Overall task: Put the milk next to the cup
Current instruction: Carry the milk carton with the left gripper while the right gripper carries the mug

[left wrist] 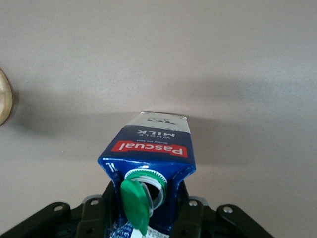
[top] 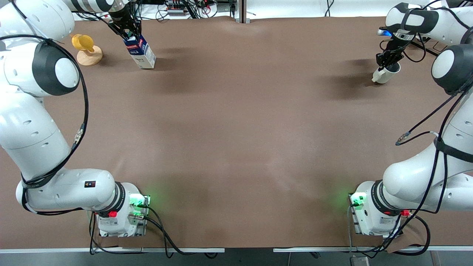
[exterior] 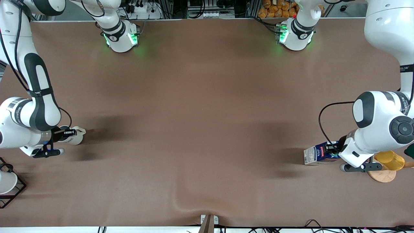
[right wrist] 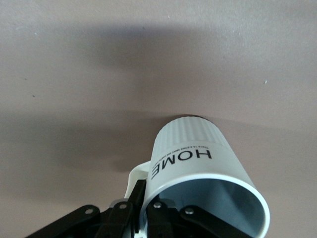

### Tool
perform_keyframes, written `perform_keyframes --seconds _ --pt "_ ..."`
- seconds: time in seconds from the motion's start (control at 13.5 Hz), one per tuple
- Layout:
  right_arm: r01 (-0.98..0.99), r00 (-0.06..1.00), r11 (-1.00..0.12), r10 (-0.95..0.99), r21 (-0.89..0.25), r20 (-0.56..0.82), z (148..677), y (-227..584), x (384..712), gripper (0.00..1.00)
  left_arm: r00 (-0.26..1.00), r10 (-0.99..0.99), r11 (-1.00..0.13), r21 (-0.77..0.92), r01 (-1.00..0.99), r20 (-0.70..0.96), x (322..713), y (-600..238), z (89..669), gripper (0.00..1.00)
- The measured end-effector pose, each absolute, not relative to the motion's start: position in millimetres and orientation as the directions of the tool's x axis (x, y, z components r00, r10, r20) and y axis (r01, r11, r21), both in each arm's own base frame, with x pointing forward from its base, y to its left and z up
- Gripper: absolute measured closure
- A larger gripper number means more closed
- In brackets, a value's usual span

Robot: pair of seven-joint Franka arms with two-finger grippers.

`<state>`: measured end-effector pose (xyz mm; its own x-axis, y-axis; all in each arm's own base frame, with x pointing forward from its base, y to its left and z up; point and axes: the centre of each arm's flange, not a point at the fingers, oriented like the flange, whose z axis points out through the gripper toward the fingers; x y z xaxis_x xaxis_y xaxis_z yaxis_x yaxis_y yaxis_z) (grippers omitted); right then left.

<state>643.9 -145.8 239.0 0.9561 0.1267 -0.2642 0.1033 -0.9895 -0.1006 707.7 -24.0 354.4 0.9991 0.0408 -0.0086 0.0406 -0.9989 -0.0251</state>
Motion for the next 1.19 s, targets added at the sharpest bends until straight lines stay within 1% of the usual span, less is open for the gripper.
perform_keyframes --seconds 0.22,0.37,0.52,0.59,0.74,0.89,1.04,1.19 --pt "0.122 0.956 -0.987 0.145 -0.105 -0.255 263 -135 651 0.93 1.000 0.023 -1.000 -0.019 0.023 -0.013 706 -38 366 0.53" --pt "0.169 0.948 -0.979 0.192 -0.112 -0.253 293 -103 656 0.93 1.000 0.016 -1.000 0.000 0.016 -0.018 701 -59 381 0.53" --pt "0.245 0.934 -0.961 0.269 -0.127 -0.235 321 -44 661 0.93 1.000 0.013 -1.000 0.012 0.013 -0.024 694 -76 399 0.52" --pt "0.274 0.927 -0.949 0.303 -0.154 -0.219 327 -10 663 0.93 1.000 0.005 -1.000 0.015 0.006 -0.025 691 -82 408 0.52" --pt "0.320 0.910 -0.921 0.363 -0.222 -0.198 329 57 660 0.93 1.000 -0.012 -1.000 0.021 -0.012 -0.028 684 -93 424 0.52" --pt "0.383 0.881 -0.889 0.434 -0.252 -0.188 327 119 653 0.93 0.999 -0.033 -0.999 0.026 -0.033 -0.026 677 -105 440 0.52" --pt "0.469 0.847 -0.849 0.510 -0.241 -0.147 326 183 645 0.93 0.998 -0.054 -0.998 0.030 -0.053 -0.029 669 -117 455 0.50" --pt "0.557 0.813 -0.804 0.579 -0.209 -0.061 321 251 640 0.93 0.996 -0.072 -0.997 0.037 -0.071 -0.048 658 -134 467 0.50"
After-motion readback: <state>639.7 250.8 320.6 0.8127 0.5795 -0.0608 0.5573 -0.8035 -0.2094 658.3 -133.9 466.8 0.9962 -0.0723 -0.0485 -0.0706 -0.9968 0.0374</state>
